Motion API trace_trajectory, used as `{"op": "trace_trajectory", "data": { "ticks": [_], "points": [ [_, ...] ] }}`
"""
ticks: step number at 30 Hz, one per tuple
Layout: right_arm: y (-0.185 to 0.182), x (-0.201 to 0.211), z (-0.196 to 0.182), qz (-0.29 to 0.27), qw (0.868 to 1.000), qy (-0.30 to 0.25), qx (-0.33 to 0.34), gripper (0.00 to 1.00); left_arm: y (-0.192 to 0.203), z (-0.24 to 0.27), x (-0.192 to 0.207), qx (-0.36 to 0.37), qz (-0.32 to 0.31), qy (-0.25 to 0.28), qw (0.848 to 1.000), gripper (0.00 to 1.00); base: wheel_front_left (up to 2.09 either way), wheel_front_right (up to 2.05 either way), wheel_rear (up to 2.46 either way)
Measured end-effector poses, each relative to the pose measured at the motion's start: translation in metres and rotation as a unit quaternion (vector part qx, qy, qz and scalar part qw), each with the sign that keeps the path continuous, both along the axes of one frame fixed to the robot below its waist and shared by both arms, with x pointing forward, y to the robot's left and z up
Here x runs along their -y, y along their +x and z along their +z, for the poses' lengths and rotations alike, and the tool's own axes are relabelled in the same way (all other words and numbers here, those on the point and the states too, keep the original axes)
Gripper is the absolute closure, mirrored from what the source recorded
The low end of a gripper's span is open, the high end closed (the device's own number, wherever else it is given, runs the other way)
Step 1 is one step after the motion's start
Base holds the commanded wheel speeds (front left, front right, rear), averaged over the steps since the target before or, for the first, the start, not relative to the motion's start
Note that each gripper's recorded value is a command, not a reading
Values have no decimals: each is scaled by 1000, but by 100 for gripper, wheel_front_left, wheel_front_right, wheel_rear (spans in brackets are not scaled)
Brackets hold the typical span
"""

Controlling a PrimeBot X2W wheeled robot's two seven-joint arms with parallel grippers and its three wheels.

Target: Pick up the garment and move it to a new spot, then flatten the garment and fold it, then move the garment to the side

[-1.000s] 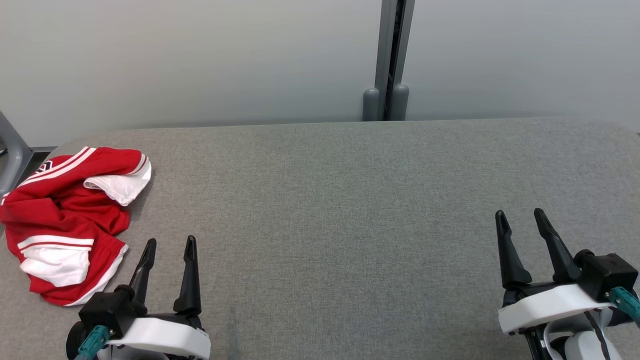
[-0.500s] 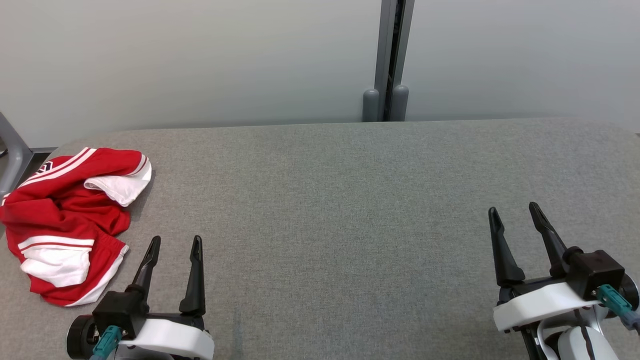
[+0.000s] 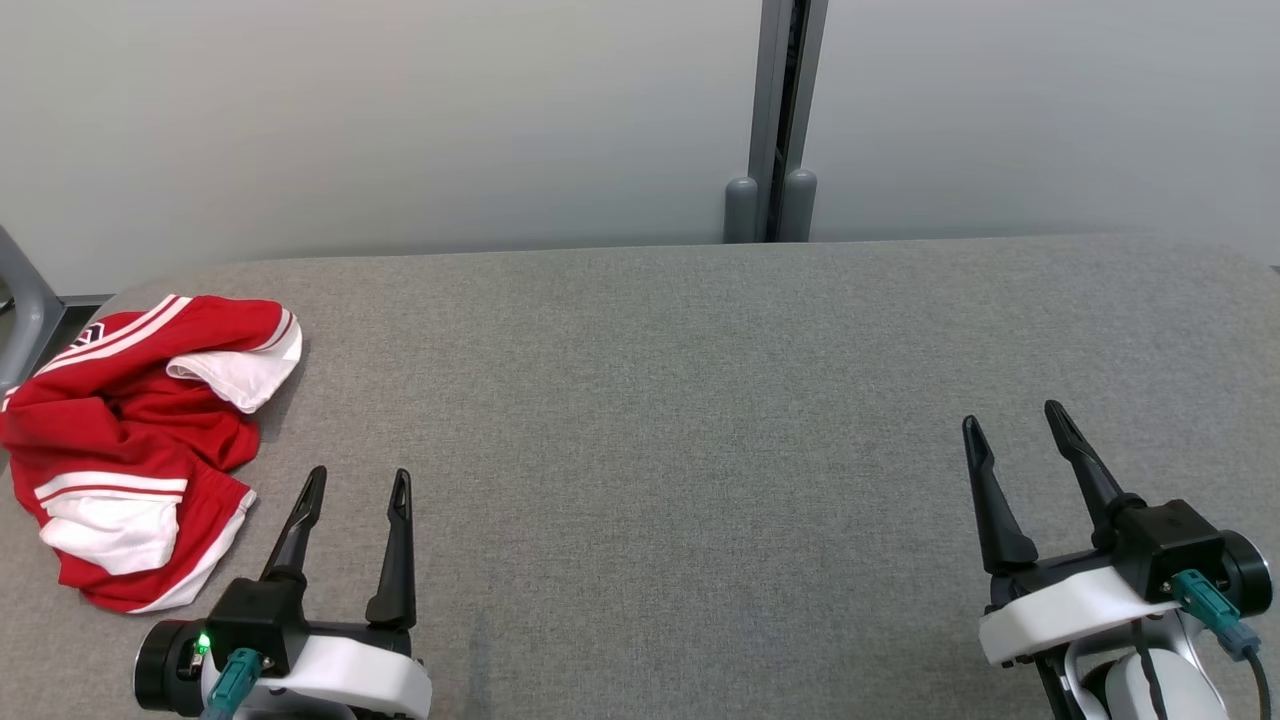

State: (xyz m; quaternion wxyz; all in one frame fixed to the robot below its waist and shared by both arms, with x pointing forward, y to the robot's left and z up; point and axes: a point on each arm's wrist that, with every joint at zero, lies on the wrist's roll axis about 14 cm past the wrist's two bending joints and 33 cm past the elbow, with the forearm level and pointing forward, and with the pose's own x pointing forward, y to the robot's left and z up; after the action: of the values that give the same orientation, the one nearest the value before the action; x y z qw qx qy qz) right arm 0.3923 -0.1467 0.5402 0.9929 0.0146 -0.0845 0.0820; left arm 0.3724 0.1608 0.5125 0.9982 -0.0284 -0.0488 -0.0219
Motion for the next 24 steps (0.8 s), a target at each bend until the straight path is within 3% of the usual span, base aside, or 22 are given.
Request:
{"op": "trace_trajectory", "data": {
  "ticks": [24],
  "points": [
    [2,-6,1,9,1000,3,1,0,-2,-4,-6,-6,8,-2,1000,0,0,0,0]
  ]
}}
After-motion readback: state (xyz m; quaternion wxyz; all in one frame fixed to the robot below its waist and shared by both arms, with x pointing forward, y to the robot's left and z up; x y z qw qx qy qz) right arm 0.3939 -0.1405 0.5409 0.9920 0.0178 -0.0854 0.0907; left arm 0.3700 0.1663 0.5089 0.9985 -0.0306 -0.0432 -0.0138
